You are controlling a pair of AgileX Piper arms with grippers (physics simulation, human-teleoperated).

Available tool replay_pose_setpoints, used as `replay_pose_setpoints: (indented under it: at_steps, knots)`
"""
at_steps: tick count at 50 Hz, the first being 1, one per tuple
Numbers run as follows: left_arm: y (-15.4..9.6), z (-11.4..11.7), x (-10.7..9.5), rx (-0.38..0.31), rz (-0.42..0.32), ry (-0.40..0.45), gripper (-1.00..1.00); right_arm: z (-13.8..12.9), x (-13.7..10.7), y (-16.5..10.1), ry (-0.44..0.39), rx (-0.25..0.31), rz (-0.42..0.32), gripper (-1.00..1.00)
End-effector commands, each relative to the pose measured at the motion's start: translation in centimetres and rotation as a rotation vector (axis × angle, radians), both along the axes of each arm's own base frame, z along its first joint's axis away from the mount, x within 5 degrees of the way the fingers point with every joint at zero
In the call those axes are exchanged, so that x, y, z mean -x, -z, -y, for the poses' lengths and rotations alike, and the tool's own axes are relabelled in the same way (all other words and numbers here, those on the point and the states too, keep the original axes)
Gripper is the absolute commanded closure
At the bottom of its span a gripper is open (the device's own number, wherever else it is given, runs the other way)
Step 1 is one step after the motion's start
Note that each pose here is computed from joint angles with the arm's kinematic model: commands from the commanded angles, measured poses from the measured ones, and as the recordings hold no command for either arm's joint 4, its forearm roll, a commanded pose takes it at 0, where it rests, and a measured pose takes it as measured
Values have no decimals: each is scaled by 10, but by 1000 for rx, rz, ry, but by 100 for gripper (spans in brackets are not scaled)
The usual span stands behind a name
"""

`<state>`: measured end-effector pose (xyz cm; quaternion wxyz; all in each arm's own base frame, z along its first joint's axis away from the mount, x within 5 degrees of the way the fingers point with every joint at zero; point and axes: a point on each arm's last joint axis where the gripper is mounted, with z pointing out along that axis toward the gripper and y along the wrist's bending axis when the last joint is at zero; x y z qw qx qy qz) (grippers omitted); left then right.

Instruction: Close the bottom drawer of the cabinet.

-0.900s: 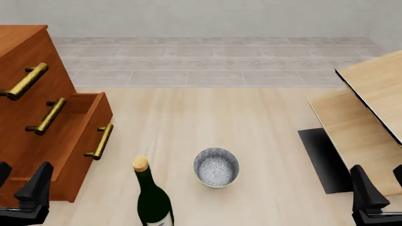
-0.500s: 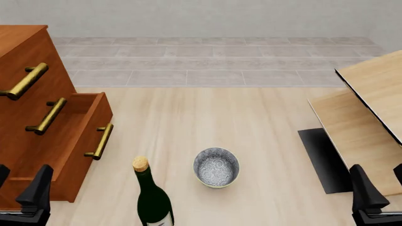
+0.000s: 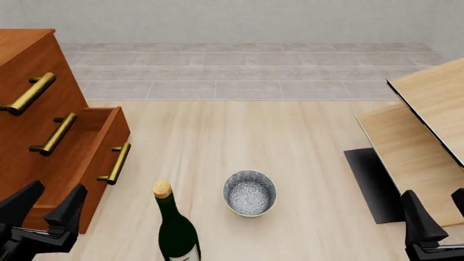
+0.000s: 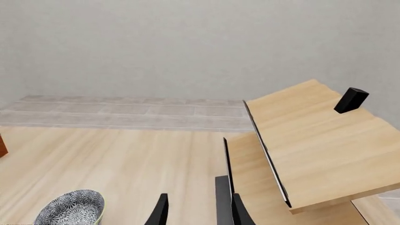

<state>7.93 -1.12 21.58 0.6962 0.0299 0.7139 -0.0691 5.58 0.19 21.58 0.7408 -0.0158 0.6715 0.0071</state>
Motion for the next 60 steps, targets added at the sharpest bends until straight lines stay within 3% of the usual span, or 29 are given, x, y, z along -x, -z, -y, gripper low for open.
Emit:
replay_pose_setpoints:
  at_steps: [1,7,28,50,60]
  knots:
    - [-2,9,-10,12,-37,76,-100,-1,0,0,-11,1,-1,-100]
    - [-2,12,-16,67,-74,99,-100,-1,0,0,-12,0,-3,-100]
    - [-7,19,-23,103,-106,136,-100,-1,0,0,-20,4,0,-100]
    - [7,32,-31,185,-175,212,-100,-1,0,0,-23,16,8,-100]
    - [16,34,-39,205,-193,201,-100,-1,0,-1,-24,18,9,-100]
